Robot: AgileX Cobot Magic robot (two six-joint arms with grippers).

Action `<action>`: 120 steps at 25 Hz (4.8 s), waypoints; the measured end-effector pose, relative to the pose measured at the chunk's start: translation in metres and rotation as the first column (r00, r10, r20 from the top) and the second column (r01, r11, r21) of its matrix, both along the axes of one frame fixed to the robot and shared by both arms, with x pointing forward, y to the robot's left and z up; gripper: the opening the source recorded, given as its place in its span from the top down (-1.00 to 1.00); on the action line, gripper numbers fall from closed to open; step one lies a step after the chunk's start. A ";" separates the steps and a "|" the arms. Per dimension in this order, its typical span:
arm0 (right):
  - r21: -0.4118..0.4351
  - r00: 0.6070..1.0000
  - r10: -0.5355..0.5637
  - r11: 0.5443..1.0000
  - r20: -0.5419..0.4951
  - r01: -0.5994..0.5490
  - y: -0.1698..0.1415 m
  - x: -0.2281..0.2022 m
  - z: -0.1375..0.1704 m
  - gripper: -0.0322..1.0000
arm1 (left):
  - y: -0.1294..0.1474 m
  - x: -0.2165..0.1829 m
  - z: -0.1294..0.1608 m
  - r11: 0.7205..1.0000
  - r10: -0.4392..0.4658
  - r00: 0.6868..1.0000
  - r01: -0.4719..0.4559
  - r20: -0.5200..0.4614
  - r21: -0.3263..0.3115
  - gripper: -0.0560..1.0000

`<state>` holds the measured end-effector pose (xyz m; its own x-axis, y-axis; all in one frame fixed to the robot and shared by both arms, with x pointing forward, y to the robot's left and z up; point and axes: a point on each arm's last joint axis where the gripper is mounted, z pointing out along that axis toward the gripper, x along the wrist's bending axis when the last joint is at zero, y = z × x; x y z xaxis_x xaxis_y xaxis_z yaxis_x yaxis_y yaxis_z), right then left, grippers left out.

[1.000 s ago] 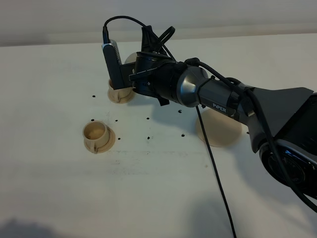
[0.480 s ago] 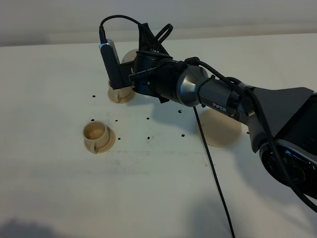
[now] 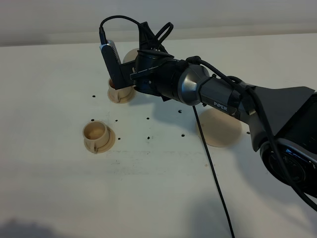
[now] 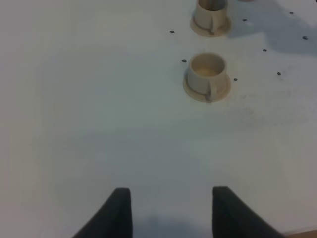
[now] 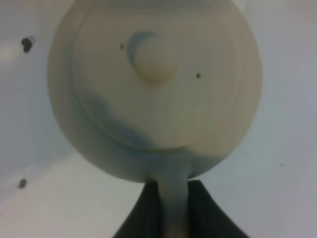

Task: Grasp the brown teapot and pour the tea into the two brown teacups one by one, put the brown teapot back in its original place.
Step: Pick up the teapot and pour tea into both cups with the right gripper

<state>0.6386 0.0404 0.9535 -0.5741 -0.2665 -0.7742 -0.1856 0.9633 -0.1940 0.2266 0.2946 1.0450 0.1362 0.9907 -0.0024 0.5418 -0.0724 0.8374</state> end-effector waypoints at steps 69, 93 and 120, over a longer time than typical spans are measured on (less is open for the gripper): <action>-0.114 0.993 0.111 0.988 0.035 -0.107 0.003 0.003 0.010 0.77 | 0.000 0.000 0.000 1.000 0.000 1.000 0.000 0.000 0.000 0.21; -0.120 0.992 0.115 0.987 0.042 -0.109 0.003 0.004 0.010 0.77 | 0.000 0.000 0.000 1.000 0.000 1.000 0.000 0.000 0.000 0.21; 0.013 1.000 0.003 1.000 0.030 -0.004 0.002 0.003 0.009 0.77 | 0.000 0.000 0.000 1.000 0.000 1.000 0.000 0.000 0.000 0.21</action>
